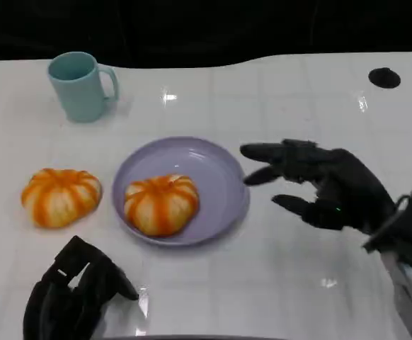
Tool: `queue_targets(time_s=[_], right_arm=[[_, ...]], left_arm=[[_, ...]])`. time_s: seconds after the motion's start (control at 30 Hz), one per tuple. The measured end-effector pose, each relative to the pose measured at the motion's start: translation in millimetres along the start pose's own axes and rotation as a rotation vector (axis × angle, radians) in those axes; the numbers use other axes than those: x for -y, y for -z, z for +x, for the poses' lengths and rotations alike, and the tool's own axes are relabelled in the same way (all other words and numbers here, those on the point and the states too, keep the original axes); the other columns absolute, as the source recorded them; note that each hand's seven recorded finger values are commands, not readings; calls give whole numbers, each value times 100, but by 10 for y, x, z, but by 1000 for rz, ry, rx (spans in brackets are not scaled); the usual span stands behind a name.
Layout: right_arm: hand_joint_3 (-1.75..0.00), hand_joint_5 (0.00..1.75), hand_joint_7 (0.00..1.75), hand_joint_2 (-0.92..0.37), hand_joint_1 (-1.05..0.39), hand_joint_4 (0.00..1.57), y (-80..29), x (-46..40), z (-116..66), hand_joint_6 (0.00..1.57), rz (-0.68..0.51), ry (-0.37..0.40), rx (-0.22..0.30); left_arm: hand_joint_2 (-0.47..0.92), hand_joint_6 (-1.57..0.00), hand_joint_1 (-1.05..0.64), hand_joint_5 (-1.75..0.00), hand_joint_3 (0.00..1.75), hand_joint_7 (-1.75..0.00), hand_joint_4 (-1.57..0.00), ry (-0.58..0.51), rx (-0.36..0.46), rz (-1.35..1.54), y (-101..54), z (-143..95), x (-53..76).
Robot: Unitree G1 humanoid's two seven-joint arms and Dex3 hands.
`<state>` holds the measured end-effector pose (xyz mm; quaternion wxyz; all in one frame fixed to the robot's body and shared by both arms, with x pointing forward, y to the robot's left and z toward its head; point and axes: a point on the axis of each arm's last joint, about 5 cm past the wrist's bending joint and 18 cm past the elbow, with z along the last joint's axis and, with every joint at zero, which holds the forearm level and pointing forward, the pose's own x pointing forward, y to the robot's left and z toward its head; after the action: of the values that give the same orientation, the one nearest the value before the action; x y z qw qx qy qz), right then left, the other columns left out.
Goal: Grasp the bread from the table and place it into the plate.
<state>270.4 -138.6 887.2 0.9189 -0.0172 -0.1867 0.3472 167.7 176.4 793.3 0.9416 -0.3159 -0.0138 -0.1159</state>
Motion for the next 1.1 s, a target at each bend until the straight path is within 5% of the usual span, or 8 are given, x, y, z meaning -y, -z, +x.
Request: queue_targets(time_s=[0.27, 0.5, 0.77, 1.1], right_arm=[[-40, 172, 133, -92, -50, 40, 30, 8, -423, 42, 240, 89, -15], [-47, 175, 171, -92, -53, 62, 71, -126, -651, 44, 423, 154, -57], [-53, 175, 175, -92, -47, 76, 78, -187, -776, 50, 551, 178, -110], [-48, 175, 175, -92, -46, 70, 91, -266, -872, 47, 706, 176, -183]], left_arm=[[92, -48, -59, -175, 27, -158, -65, -1, 4, -8, -7, 3, 12], [92, -48, -58, -175, 28, -157, -65, -3, 7, -6, -12, -9, 10], [92, -49, -59, -175, 26, -155, -64, -5, -10, -25, -5, -12, 4], [92, -48, -60, -175, 24, -159, -64, -6, -12, -19, -36, -16, -20]])
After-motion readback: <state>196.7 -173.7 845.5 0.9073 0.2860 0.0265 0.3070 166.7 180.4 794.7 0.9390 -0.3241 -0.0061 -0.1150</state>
